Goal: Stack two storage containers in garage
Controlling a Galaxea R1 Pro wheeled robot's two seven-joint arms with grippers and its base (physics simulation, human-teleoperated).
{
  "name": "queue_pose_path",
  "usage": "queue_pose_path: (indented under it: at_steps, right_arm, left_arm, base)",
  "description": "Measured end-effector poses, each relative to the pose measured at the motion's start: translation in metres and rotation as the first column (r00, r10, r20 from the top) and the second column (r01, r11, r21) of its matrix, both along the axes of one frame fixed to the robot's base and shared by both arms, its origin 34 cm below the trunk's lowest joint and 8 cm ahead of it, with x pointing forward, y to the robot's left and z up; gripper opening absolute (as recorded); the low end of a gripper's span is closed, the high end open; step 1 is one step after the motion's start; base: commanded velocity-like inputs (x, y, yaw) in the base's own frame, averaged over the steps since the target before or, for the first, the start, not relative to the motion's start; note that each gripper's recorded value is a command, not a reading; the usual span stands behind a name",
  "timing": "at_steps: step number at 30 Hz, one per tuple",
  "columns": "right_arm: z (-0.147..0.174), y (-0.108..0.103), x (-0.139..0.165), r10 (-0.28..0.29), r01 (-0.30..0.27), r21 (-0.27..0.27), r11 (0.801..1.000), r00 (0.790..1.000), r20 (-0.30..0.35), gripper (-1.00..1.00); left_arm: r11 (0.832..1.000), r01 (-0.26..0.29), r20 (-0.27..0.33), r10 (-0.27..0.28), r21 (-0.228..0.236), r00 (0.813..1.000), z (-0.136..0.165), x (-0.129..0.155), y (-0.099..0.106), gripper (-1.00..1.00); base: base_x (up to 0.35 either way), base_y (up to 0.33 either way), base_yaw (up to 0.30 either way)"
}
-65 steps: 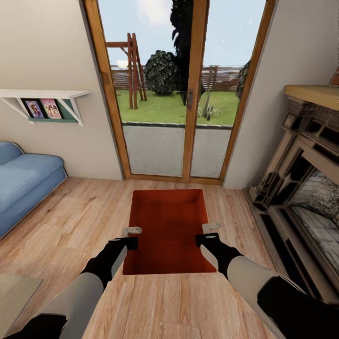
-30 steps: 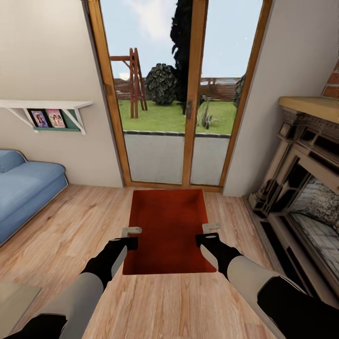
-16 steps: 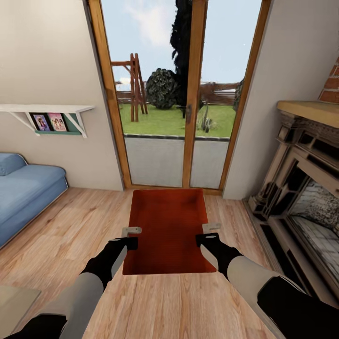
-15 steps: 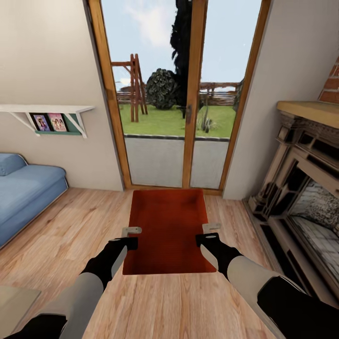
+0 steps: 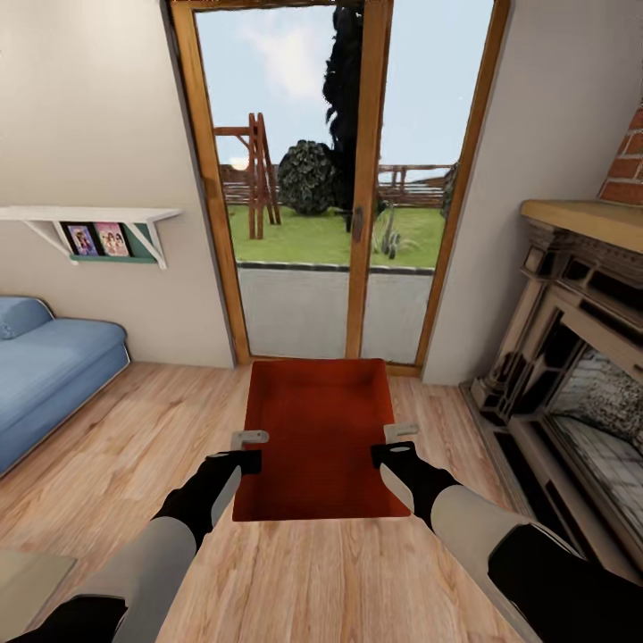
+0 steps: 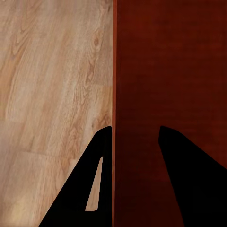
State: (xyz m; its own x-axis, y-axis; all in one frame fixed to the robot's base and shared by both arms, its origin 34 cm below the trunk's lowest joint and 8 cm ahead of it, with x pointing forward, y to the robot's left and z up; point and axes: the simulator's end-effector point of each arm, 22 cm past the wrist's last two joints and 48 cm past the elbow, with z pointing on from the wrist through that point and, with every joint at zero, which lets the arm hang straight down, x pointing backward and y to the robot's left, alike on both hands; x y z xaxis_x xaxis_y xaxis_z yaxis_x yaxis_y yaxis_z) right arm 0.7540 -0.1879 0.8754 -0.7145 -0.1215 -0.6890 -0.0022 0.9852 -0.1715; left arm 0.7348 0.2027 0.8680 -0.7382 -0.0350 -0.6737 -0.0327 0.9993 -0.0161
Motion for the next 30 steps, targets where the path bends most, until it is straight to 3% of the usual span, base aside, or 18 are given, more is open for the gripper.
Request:
queue_pose_path:
  at_steps: [30]
  right_arm:
    - [0.03, 0.0, 0.005, 0.0, 0.0, 0.0, 1.0, 0.999, 0.047, -1.0]
  left_arm:
    - [1.0, 0.0, 0.047, 0.0, 0.0, 0.999, 0.03, 0.006, 0.0, -1.0]
  base:
    - [0.0, 0.0, 0.0]
